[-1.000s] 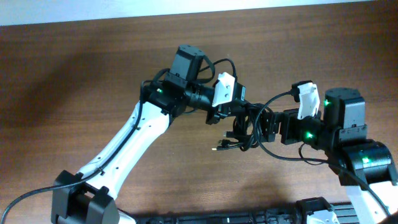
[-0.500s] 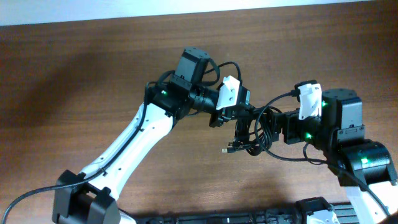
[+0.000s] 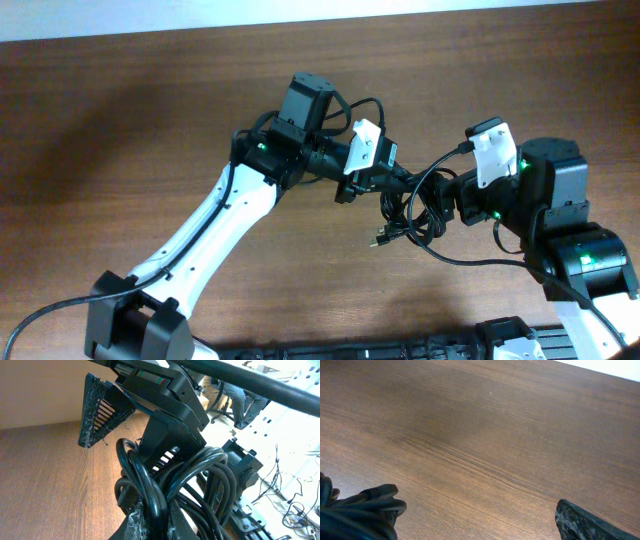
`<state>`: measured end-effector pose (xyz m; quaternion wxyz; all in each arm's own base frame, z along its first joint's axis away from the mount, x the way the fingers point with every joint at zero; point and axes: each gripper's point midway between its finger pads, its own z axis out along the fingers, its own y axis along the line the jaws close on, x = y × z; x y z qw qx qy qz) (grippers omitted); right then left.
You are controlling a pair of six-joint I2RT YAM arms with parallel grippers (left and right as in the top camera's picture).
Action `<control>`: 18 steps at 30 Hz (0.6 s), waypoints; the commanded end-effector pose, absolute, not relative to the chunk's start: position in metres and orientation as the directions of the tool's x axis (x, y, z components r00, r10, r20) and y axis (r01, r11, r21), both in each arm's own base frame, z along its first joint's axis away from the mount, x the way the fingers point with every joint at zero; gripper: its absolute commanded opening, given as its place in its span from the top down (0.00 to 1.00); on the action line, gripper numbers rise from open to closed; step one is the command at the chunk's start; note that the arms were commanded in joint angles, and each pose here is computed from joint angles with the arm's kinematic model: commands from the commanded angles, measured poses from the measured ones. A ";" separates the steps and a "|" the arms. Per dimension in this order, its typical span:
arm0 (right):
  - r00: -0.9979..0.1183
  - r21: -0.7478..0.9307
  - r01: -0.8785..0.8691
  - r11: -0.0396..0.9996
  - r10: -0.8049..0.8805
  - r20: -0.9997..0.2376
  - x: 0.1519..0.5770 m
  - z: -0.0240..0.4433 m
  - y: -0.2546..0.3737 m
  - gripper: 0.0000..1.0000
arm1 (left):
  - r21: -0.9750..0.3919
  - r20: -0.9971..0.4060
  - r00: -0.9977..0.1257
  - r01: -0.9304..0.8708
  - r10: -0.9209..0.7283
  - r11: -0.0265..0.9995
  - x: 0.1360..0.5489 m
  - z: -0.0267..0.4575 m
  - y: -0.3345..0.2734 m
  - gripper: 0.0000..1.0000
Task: Untangle cables
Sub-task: 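Grasp a loop of the hanging cable with the right gripper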
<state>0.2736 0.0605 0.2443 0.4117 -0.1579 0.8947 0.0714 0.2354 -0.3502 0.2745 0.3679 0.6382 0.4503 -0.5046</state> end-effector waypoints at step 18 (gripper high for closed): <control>-0.485 0.005 -0.597 0.803 -0.356 -0.799 0.270 0.249 0.095 0.01 | 0.096 -0.995 0.088 0.924 -0.037 -0.371 0.237 0.353 -0.279 1.00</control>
